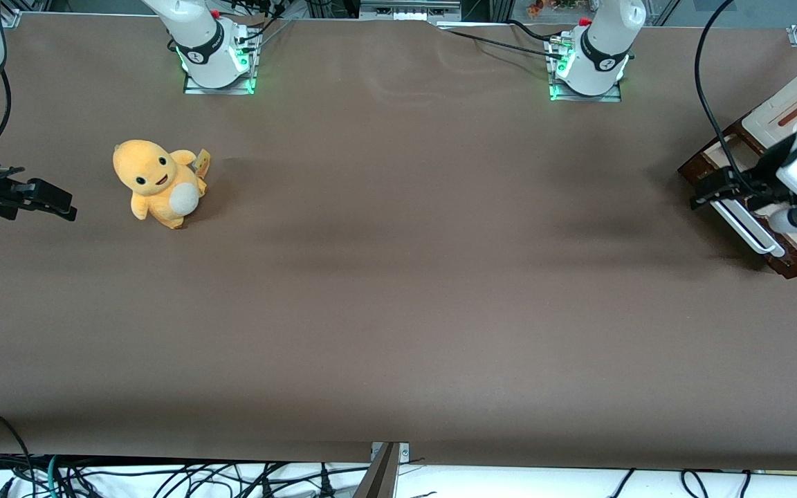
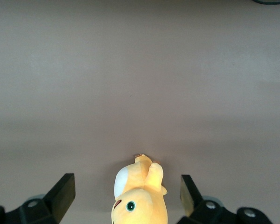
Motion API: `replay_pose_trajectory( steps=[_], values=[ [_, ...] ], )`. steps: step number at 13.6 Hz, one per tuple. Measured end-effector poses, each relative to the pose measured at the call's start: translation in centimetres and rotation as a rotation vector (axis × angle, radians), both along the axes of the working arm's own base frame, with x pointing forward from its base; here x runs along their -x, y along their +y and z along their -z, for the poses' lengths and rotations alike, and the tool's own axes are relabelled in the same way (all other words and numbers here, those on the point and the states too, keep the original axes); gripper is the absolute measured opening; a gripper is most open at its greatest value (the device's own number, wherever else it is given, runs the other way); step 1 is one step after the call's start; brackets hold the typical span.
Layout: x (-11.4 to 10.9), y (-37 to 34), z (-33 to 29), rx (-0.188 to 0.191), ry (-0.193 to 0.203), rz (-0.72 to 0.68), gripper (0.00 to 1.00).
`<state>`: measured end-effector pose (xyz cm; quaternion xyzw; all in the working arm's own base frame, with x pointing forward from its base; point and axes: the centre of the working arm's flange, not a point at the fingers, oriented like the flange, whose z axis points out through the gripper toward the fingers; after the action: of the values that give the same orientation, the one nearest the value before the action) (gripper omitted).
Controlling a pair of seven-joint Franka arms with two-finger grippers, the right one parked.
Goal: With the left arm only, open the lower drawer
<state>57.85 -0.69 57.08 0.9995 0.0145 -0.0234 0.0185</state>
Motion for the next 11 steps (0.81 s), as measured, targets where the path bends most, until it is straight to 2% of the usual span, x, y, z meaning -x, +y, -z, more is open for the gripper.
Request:
replay_pose_trajectory(
  steps=[2,3,11],
  values=[
    [1.2,-0.8,0.1,-0.044,-0.004,0.029,1.00],
    [1.4,-1.4,0.0,-0.051,-0.007,0.042,1.00],
    [1.6,-0.7,-0.3,-0.053,-0.012,0.032,1.00]
  ],
)
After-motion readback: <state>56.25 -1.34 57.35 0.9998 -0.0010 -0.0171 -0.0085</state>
